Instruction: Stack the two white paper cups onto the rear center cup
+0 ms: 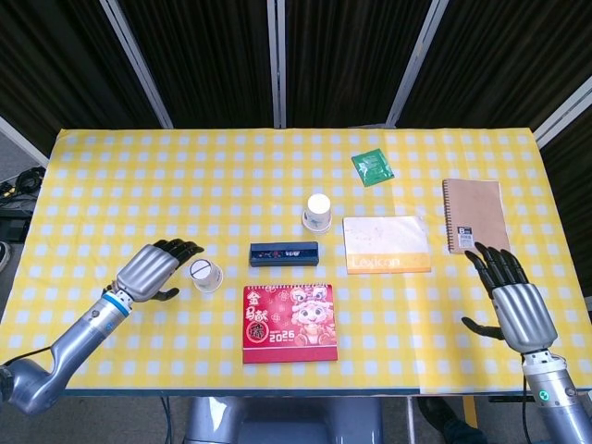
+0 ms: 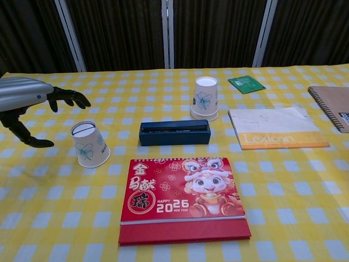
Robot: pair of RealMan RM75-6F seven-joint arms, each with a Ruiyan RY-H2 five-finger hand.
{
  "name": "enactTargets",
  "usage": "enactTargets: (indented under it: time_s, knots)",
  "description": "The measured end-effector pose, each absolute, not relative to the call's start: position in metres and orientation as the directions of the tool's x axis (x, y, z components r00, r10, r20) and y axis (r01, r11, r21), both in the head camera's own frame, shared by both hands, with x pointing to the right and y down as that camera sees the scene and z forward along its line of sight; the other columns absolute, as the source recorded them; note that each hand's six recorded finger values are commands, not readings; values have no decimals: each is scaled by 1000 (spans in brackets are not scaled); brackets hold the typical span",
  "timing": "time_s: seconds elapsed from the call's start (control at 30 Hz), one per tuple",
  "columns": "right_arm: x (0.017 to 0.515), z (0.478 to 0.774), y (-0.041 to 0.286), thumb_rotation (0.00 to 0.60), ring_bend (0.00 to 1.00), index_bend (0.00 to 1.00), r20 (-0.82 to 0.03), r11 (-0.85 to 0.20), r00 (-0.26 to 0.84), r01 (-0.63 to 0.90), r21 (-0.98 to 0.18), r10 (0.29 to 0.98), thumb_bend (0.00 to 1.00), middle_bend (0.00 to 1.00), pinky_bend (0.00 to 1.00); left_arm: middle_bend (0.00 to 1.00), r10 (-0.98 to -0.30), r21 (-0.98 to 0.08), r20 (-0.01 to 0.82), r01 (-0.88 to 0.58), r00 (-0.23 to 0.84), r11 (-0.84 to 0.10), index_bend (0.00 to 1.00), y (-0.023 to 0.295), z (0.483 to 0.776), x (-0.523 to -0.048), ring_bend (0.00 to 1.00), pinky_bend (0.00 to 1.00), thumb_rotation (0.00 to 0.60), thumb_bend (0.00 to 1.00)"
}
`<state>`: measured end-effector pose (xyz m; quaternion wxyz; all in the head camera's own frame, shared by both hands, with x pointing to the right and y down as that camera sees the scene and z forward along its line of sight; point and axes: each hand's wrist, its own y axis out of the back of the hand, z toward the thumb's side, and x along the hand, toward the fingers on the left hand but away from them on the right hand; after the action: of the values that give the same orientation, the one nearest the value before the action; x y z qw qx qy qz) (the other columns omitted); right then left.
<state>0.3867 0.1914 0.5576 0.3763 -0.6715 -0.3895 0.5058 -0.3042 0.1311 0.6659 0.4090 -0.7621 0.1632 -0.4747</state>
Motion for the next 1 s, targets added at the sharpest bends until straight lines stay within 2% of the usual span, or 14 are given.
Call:
enactTargets:
  time_s: [0.17, 0.3, 0.53, 0.73, 1.0]
  knots:
    - [386, 558, 192, 600, 0, 0, -389, -417, 188, 140, -898, 902, 0, 0, 0, 167, -642, -780, 580, 116, 502, -615, 181, 126, 677, -290, 191, 306, 600, 307]
    - [386, 559, 191, 600, 0, 0, -383, -410, 185, 134, -902, 905, 0, 0, 0, 225, -626, -775, 579, 114, 523, -622, 244, 123, 681, -279, 238, 334, 600, 307]
    - [385, 562, 190, 600, 0, 0, -372, -399, 188, 136, -907, 909, 0, 0, 0, 360, -592, -776, 599, 207, 539, -596, 402, 121, 684, -275, 350, 408, 600, 307]
    - [387, 563, 189, 600, 0, 0, -369, -396, 184, 139, -908, 911, 0, 0, 0, 433, -588, -771, 615, 241, 525, -590, 482, 119, 687, -277, 421, 492, 600, 309]
    - [388, 563, 187, 600, 0, 0, -365, -391, 179, 142, -909, 914, 0, 0, 0, 439, -622, -787, 589, 192, 516, -586, 489, 110, 681, -276, 426, 505, 600, 310]
